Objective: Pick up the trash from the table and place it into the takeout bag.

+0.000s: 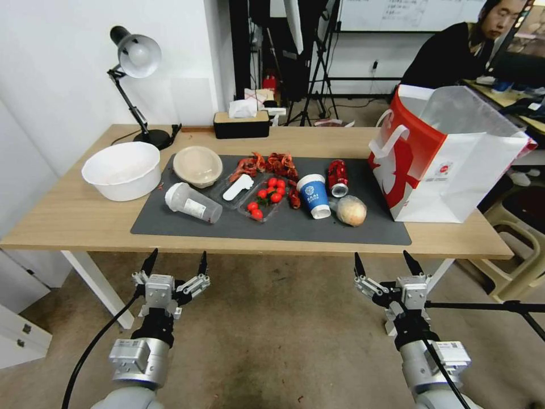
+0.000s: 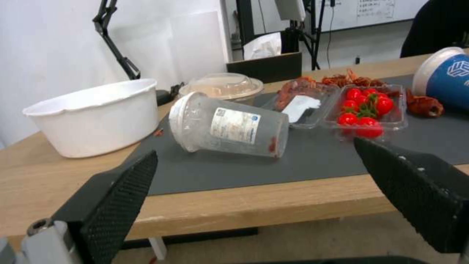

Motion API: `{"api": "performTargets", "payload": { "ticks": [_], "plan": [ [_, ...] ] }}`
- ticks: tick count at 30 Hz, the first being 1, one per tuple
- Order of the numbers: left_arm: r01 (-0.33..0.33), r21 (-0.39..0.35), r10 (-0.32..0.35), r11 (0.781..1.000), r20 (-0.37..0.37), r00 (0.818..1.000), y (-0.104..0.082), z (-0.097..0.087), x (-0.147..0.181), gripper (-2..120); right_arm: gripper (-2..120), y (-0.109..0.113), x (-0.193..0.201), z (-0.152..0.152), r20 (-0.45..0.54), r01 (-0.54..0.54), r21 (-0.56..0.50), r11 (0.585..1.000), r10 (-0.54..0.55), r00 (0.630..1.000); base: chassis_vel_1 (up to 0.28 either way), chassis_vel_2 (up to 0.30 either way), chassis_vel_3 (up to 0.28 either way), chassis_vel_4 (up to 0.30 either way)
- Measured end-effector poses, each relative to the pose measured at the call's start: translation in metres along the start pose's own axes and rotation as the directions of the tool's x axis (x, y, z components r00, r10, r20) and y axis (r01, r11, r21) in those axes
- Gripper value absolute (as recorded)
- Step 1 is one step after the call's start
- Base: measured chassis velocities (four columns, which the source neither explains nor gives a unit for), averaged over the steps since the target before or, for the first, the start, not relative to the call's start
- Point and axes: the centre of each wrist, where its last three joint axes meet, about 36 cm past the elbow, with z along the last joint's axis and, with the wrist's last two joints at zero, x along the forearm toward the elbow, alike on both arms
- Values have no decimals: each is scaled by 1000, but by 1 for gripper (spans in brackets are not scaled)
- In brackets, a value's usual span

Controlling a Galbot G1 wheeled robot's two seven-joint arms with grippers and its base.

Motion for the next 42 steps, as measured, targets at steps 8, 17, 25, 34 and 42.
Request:
{"api": "performTargets", "payload": {
  "ticks": [8, 17, 25, 34, 42],
  "plan": [
    [0, 0, 0, 1000, 0, 1000, 0, 0, 0, 100, 100, 0, 0, 0, 0, 0, 0, 1000, 0, 1000, 0, 0, 0, 0],
    [0, 0, 0, 1000, 0, 1000, 0, 0, 0, 100, 100, 0, 0, 0, 0, 0, 0, 1000, 0, 1000, 0, 0, 0, 0],
    [17, 10, -17, 1000, -34, 999, 5, -5, -8, 100, 100, 0, -1, 0, -1, 0, -1, 1000, 0, 1000, 0, 0, 0, 0],
    [58, 60, -49, 996, -139, 989, 22, -23, -29, 100, 100, -12, -33, -16, -76, -36, -29, 999, 34, 997, 0, 0, 0, 0],
    [75, 106, -58, 992, -156, 986, 33, -30, -37, 100, 100, -24, -66, -24, -81, -31, -75, 997, 25, 996, 0, 0, 0, 0]
  ]
}}
